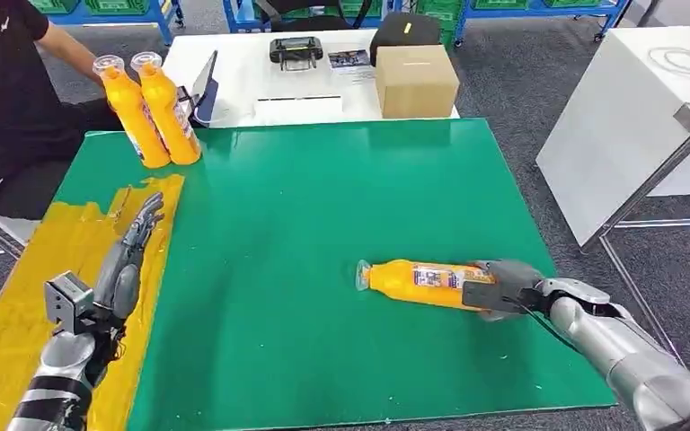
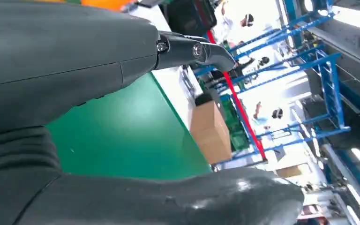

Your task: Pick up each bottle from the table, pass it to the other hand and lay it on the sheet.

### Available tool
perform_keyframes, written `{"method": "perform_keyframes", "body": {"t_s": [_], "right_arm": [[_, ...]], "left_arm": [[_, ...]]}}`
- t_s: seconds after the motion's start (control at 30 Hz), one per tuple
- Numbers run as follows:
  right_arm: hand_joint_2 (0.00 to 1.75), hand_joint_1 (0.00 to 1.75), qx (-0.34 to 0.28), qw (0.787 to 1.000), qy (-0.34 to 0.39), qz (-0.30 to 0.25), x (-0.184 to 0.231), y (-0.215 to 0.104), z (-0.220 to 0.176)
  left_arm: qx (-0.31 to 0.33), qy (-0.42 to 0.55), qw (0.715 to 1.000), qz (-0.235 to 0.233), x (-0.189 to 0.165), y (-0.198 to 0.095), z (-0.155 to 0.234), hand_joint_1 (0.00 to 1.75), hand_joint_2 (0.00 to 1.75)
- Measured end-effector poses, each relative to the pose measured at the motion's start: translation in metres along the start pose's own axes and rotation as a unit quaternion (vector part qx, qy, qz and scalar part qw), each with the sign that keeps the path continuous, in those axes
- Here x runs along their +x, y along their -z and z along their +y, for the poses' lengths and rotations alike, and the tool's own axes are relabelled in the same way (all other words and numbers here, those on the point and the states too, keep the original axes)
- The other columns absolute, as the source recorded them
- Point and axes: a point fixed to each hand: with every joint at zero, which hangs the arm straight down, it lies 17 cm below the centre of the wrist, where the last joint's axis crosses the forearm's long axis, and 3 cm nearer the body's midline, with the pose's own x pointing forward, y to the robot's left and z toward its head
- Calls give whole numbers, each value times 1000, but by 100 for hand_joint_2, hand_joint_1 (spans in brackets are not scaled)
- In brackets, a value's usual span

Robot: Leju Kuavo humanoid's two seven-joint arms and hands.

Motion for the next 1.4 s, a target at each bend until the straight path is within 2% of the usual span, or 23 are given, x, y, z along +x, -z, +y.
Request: {"method": "perform_keyframes", "body": {"t_s": [0.13,0.23,0.3,0.33,0.47,0.7,0.9,1.03,1.4], "right_arm": [[175,175,-70,996,26,-45,39,17,-4],[175,175,-122,980,102,-124,114,30,5],[175,175,-136,966,147,-164,161,32,12],[175,175,-136,962,161,-174,176,32,19],[175,175,-149,938,217,-227,222,22,21],[175,175,-191,870,310,-332,319,-9,-14],[175,175,-199,830,358,-378,367,-25,-33],[175,175,-200,818,372,-391,381,-30,-37],[175,175,-197,808,382,-402,396,-34,-40]], "left_arm": [[26,-91,995,9,2,2,5,0,0],[68,-199,978,14,3,-4,12,0,0],[85,-229,970,14,3,-10,12,0,0],[88,-234,968,18,1,-13,9,0,175],[109,-255,960,29,-6,-22,8,0,175],[138,-316,938,43,-10,-33,0,0,175],[146,-334,930,44,-9,-41,-8,0,175],[150,-340,927,45,-8,-46,-9,0,175],[137,-351,926,38,1,-48,-24,0,175]]}}
